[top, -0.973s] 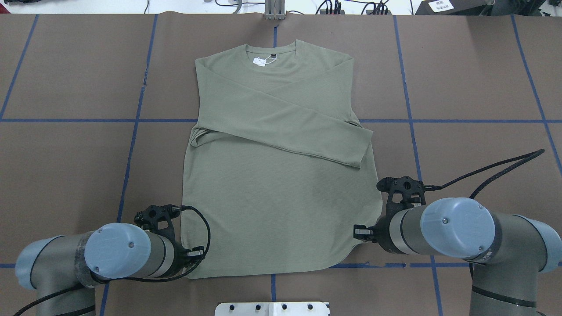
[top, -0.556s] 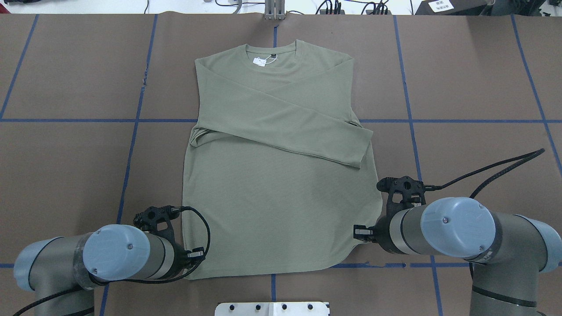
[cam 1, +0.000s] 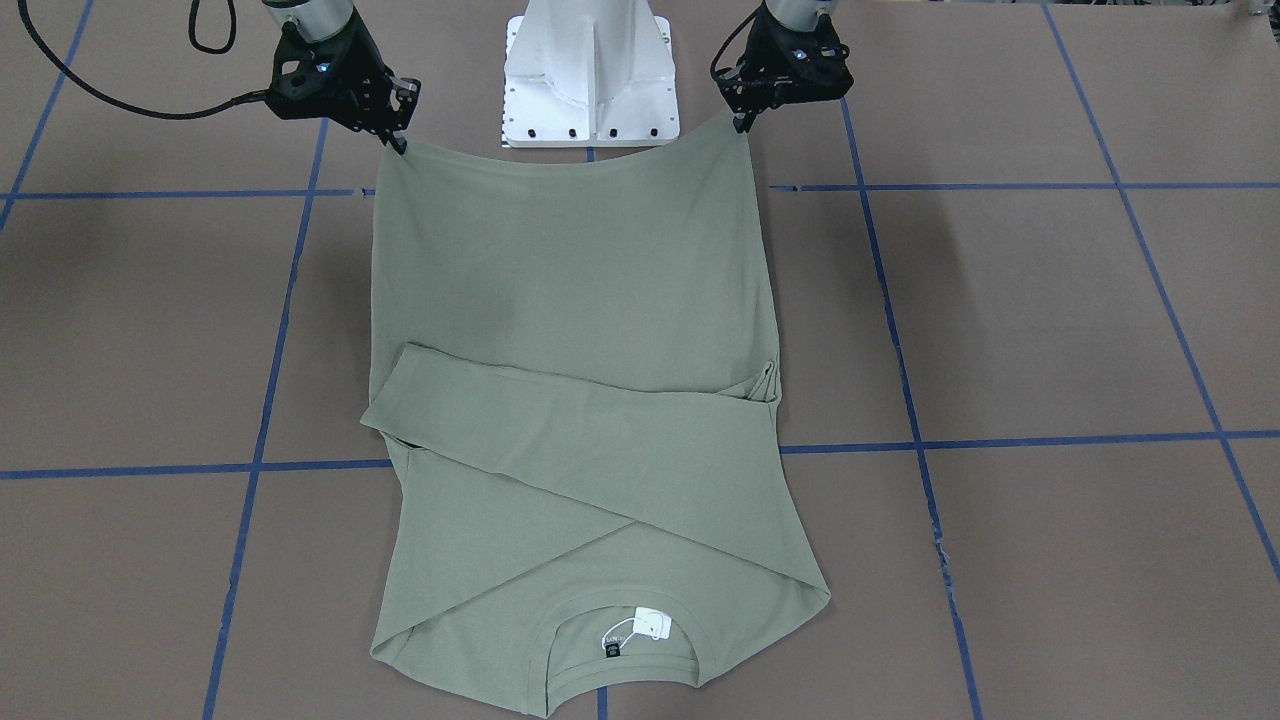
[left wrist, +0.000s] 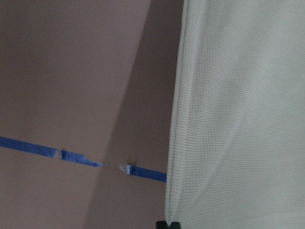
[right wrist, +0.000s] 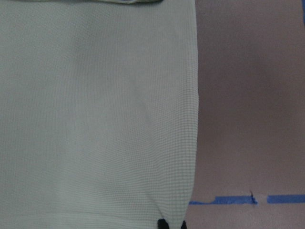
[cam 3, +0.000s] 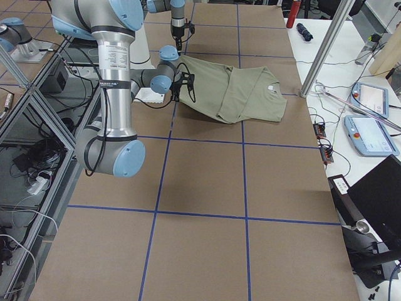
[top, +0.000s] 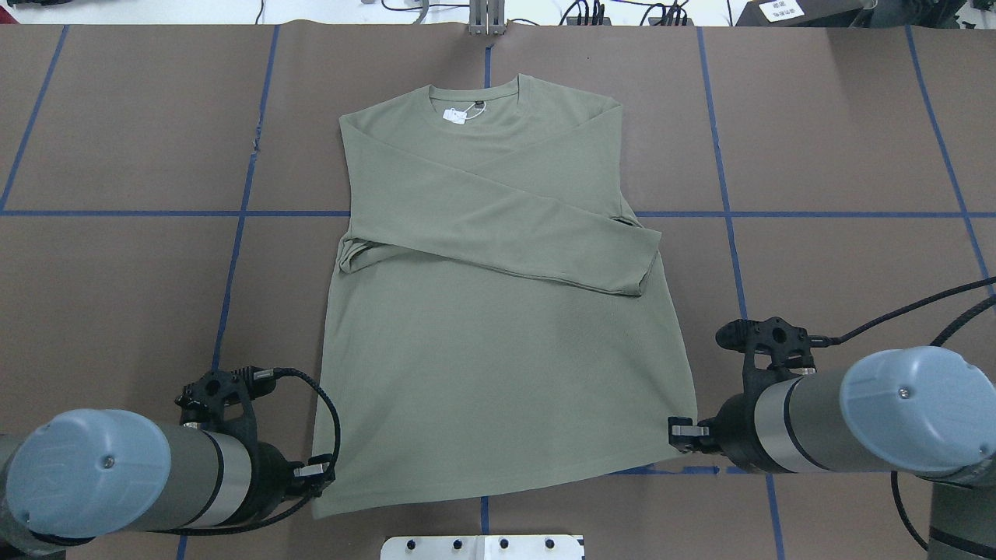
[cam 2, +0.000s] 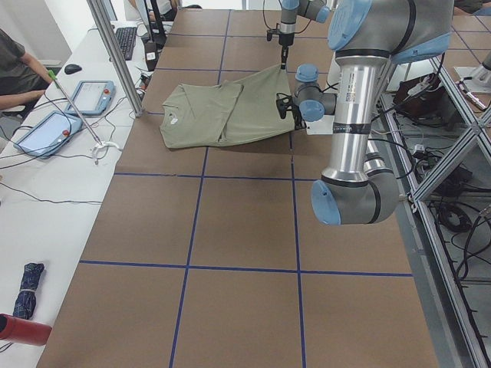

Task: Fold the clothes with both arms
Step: 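Lift the hem corners with both grippers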

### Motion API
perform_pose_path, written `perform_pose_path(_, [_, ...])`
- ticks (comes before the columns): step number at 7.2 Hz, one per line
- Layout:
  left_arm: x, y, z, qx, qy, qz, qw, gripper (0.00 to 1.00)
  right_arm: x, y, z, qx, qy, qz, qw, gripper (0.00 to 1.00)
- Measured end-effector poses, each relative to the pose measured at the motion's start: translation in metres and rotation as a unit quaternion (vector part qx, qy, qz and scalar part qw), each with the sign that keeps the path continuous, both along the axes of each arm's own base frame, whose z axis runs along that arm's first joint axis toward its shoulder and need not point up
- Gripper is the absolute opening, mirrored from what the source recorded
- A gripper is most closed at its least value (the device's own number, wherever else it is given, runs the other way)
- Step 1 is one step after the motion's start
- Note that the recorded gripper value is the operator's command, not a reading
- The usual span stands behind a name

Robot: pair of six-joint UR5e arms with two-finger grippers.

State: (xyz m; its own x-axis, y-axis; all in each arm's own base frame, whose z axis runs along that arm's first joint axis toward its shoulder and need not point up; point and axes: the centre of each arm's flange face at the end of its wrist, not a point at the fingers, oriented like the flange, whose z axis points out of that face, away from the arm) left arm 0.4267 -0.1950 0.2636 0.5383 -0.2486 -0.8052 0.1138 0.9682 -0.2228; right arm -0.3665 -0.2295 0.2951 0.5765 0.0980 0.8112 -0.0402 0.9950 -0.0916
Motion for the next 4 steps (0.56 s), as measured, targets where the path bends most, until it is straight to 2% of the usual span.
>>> perform_pose_path(2, [-0.013, 0.047, -0.031, -0.015, 0.028, 0.039, 0.9987, 0.00, 0.031, 0.026, -0.018, -0.042, -0.030, -0.066, 0.9964, 0.00])
perform_pose_path(4, [-0.036, 0.074, -0.054, -0.024, 0.033, 0.065, 0.9970, 0.00, 0.051, 0.039, -0.032, -0.062, -0.051, -0.101, 0.9916, 0.00])
